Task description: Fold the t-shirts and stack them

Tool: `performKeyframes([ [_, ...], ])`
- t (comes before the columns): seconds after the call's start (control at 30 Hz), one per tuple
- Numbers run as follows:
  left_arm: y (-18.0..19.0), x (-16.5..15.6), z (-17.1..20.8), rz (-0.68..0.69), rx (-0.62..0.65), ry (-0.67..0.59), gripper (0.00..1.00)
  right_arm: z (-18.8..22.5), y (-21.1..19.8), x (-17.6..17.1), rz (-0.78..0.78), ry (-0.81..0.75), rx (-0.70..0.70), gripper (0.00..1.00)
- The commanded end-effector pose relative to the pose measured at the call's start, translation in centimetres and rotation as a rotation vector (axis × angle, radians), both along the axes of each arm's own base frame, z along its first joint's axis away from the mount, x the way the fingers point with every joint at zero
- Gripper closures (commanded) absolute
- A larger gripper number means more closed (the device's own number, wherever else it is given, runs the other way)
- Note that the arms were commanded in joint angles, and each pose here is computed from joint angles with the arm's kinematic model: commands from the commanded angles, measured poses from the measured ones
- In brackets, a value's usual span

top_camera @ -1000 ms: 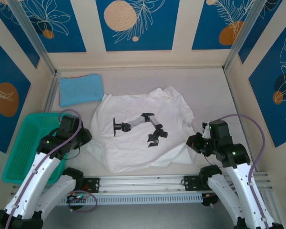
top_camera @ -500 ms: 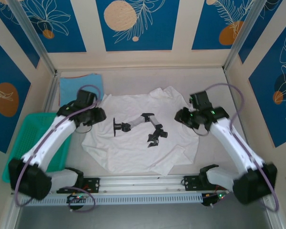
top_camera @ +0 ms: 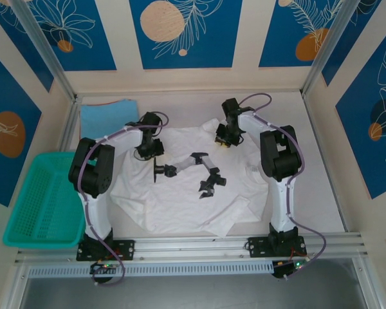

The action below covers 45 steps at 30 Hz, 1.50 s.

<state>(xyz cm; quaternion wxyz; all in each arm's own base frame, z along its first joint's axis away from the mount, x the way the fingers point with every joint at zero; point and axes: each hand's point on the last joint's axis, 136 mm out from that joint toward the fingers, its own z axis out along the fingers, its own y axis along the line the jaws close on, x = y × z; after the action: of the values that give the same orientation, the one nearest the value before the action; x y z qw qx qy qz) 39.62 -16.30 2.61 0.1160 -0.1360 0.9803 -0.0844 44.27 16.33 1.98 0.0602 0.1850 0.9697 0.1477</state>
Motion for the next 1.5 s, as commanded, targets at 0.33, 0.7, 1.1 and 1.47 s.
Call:
performKeyframes([
  [0.33, -3.4, 1.2, -3.4, -0.005, -0.062, 0.051, 0.67, -0.8, -11.3, 0.4, -0.354, 0.087, 0.033, 0.78],
  [0.7, -5.4, 3.7, -1.6, -0.018, -0.048, 0.015, 0.61, 1.8, -18.3, 2.5, -0.460, 0.006, 0.007, 0.68],
  [1.1, -1.3, 8.6, 3.2, 0.009, -0.021, -0.094, 0.46, 5.8, -16.9, 6.0, -0.350, -0.116, -0.034, 0.47],
  [1.47, -0.5, 13.1, 1.1, -0.046, 0.031, -0.090, 0.44, 3.9, -14.2, 5.4, -0.312, -0.048, -0.003, 0.39],
])
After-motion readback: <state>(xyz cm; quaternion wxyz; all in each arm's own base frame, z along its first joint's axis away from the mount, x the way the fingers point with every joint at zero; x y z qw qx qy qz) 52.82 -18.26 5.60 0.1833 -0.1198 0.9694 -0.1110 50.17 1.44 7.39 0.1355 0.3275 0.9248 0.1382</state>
